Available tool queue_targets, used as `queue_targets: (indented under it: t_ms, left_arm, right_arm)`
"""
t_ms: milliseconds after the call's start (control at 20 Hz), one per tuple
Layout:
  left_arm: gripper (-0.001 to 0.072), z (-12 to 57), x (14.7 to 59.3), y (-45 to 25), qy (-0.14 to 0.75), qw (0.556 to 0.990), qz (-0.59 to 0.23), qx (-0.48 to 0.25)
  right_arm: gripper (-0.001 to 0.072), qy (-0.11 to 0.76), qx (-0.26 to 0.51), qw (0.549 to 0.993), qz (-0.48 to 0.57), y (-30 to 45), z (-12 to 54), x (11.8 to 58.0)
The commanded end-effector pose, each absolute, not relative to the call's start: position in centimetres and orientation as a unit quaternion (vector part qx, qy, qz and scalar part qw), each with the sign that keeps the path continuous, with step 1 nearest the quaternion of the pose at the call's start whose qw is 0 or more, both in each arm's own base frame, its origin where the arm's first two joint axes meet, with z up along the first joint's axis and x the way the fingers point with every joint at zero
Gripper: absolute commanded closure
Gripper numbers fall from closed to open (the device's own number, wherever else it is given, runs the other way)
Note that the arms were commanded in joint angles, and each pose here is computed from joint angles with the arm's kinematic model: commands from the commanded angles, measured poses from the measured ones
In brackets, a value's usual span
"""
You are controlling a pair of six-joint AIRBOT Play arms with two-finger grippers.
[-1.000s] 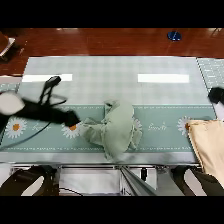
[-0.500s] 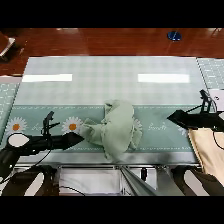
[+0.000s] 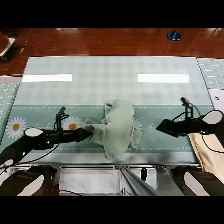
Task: Fold the shirts.
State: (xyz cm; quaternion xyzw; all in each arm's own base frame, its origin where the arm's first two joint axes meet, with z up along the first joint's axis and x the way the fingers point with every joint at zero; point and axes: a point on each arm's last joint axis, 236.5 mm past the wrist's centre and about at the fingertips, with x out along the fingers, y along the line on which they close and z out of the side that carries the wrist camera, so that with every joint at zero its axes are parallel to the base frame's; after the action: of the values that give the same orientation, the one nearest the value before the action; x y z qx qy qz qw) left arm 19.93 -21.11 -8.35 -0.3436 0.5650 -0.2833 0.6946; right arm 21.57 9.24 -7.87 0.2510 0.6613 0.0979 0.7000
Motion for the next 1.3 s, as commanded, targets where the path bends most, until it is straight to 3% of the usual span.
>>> queue_targets:
  t_ms: [0,150,500,550,650,700,800,1000,1100,1250]
  left_arm:
    - [0.0688,-7.5,20.9,-22.6,0.556,0.691,-0.321,-0.332]
    - [0.0688,-6.9,21.6,-22.8,0.549,0.695,-0.325,-0.331]
    - [0.0688,-6.8,21.4,-22.9,0.550,0.692,-0.328,-0.332]
    - [0.0688,-6.7,21.5,-22.9,0.550,0.693,-0.328,-0.332]
    - [0.0688,-6.0,22.0,-23.1,0.543,0.693,-0.337,-0.333]
    - [0.0688,-4.6,22.9,-23.2,0.531,0.694,-0.349,-0.338]
    - [0.0688,0.2,26.2,-22.7,0.480,0.709,-0.383,-0.346]
    - [0.0689,16.2,35.2,-18.5,0.318,0.791,-0.392,-0.346]
    - [0.0689,25.7,37.1,-17.0,0.230,0.825,-0.405,-0.321]
    - [0.0689,36.3,36.7,-14.8,0.149,0.881,-0.385,-0.230]
  right_arm:
    - [0.0305,0.691,0.249,0.666,0.132,12.6,-8.6,19.6]
    - [0.0305,0.712,0.239,0.642,0.152,14.9,-10.0,18.7]
    - [0.0317,0.702,0.294,0.621,0.187,20.4,-11.6,19.9]
    - [0.0396,0.701,0.293,0.620,0.197,21.1,-11.6,20.1]
    - [0.0692,0.680,0.278,0.631,0.250,22.6,-9.7,21.4]
    - [0.0694,0.666,0.264,0.640,0.276,22.9,-7.9,22.6]
    - [0.0694,0.626,0.223,0.684,0.300,21.4,-2.5,26.7]
    - [0.0695,0.459,0.140,0.842,0.247,13.9,15.2,36.4]
    - [0.0695,0.358,0.100,0.900,0.228,11.1,25.7,37.6]
    - [0.0695,0.225,0.035,0.957,0.182,7.8,38.2,35.2]
